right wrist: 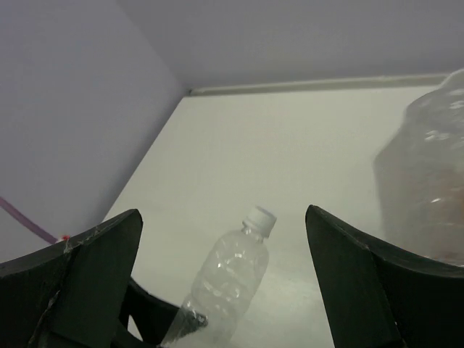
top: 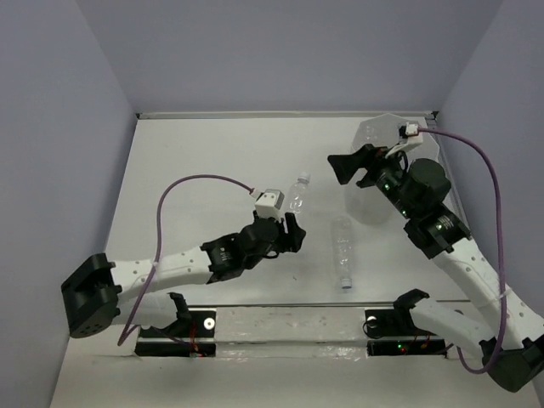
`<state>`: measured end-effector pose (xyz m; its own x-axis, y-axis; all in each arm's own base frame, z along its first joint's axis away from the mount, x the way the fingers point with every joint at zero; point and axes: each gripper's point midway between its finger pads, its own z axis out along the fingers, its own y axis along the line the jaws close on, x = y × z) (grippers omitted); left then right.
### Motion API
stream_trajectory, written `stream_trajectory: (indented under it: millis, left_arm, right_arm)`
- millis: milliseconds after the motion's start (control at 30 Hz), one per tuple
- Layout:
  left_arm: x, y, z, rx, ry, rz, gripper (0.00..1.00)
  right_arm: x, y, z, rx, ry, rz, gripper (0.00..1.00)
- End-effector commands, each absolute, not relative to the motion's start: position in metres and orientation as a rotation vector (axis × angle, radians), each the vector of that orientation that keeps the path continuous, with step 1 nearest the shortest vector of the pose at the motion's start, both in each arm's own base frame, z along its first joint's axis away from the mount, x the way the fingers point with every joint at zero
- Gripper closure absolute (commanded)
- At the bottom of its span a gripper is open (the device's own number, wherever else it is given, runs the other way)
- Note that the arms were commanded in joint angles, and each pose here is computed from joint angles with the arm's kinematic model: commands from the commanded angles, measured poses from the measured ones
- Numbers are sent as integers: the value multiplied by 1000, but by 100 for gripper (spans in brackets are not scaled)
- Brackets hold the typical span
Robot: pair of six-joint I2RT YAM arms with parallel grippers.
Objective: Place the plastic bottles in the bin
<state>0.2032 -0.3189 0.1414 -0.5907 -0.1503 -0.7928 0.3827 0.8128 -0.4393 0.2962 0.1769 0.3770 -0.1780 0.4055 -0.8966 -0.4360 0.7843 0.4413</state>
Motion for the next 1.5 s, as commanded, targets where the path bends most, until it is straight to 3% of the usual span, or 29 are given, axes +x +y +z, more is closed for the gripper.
stream_trajectory:
  millis: [0,233,733,800,833,900,967,1033,1233,1467]
  left_arm:
    - [205,-305,199,119,1893,-800,52]
    - [185,-305,263,155,1685,-1023,52]
    - [166,-320,285,261,1585,-1152,50]
    - [165,-319,287,255,1577,-1157,48]
    - [166,-319,286,253,1578,-1154,48]
    - [166,-319,283,251,1587,-1154,35]
    - [166,-321,277,252,1602,-1153,15]
    - [166,-322,269,256,1624,-1144,5]
    - [165,-329,242,273,1700,-1132,1]
    - [165,-361,187,324,1880,-1101,1]
  right_arm:
    - [266,226,370,-130,1616,981,0]
    - [273,258,339,-167,1706,1042,0]
    - [261,303,332,-260,1758,1304,1]
    - [264,298,338,-238,1733,1272,30]
    - [265,295,342,-221,1720,1260,39]
    - [270,283,357,-182,1675,1197,60]
    - [276,271,373,-164,1640,1113,67]
    - [287,251,386,-117,1606,980,69]
    - [327,159,455,120,1445,528,76]
    - [326,31,534,376,1182,-52,77]
